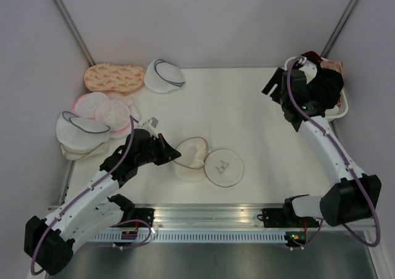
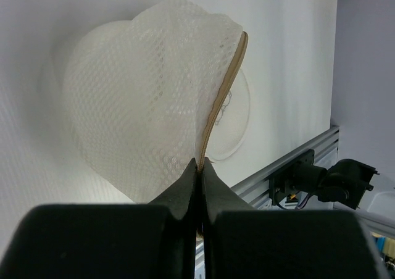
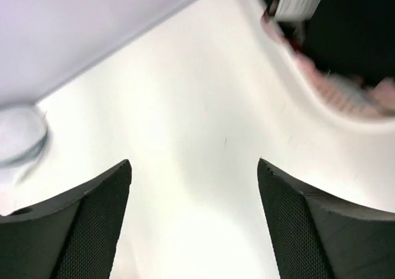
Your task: Unzip the laundry bag and remove the bra
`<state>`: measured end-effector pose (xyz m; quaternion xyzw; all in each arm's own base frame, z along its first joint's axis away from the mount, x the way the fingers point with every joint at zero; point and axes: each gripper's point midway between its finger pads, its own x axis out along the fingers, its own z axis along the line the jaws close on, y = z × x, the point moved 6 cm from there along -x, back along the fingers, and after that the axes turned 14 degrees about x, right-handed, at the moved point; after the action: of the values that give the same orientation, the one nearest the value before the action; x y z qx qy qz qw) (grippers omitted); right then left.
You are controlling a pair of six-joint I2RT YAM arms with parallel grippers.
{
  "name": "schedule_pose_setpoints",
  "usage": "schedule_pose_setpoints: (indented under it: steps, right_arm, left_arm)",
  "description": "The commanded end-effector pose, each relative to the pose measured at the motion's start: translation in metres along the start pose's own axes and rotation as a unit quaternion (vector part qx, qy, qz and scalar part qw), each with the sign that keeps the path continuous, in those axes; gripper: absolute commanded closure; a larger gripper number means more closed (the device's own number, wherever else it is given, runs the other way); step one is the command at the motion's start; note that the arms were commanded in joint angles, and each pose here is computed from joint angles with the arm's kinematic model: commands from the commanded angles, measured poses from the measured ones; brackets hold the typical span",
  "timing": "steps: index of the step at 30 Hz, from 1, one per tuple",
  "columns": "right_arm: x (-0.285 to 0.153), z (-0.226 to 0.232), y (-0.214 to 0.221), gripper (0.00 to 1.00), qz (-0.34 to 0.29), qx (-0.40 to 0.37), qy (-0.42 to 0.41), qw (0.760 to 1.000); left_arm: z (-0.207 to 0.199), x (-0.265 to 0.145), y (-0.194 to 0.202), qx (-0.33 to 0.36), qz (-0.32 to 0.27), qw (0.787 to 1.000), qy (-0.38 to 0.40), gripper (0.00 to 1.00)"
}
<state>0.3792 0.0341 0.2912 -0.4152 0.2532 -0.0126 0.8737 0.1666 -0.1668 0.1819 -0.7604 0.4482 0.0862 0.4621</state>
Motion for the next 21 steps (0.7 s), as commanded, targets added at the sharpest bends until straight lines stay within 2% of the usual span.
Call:
schedule_pose_setpoints:
  steps: [1,2,3,4,5,6,9,13,17,21]
  right_arm:
    - [-0.031,-0.017,0.065,0.14,0.064,0.006,-0.031,0.997]
    - [-0.047,-0.022,0.072,0.18,0.064,0.017,-0.046,0.997]
    - [-0.054,-0.04,0.108,0.18,0.098,0.005,-0.044,0.994]
    - [-0.062,-0.046,0.121,0.2,0.108,0.008,-0.049,0.993]
    - [-0.077,-0.049,0.125,0.29,0.107,0.035,-0.061,0.992]
    - [-0.085,-0.064,0.154,0.34,0.14,0.028,-0.058,0.988]
    - [-0.113,-0.079,0.195,0.46,0.198,0.047,-0.073,0.976]
    - [-0.139,-0.085,0.233,0.48,0.243,0.034,-0.083,0.966]
    - [-0.147,-0.093,0.265,0.48,0.286,0.027,-0.078,0.955]
    - [-0.152,-0.097,0.284,0.49,0.297,0.027,-0.065,0.952]
  left_arm:
    - [0.002,-0.001,-0.006,-0.005,-0.033,0.999,-0.003,0.98]
    - [0.004,-0.001,-0.004,-0.006,-0.033,0.999,-0.005,0.98]
    - [0.005,-0.001,-0.003,-0.009,-0.038,0.999,-0.008,0.98]
    - [0.006,-0.001,-0.002,-0.011,-0.038,0.999,-0.009,0.98]
    - [0.01,0.0,0.002,-0.014,-0.036,0.999,-0.014,0.98]
    - [0.01,0.0,0.002,-0.018,-0.037,0.999,-0.014,0.98]
    - [0.011,0.003,0.006,-0.025,-0.033,0.999,-0.008,0.98]
    - [0.012,0.008,0.01,-0.034,-0.034,0.999,0.001,0.98]
    - [0.013,0.01,0.015,-0.042,-0.026,0.999,0.007,0.98]
    - [0.012,0.008,0.014,-0.042,-0.03,0.999,0.012,0.98]
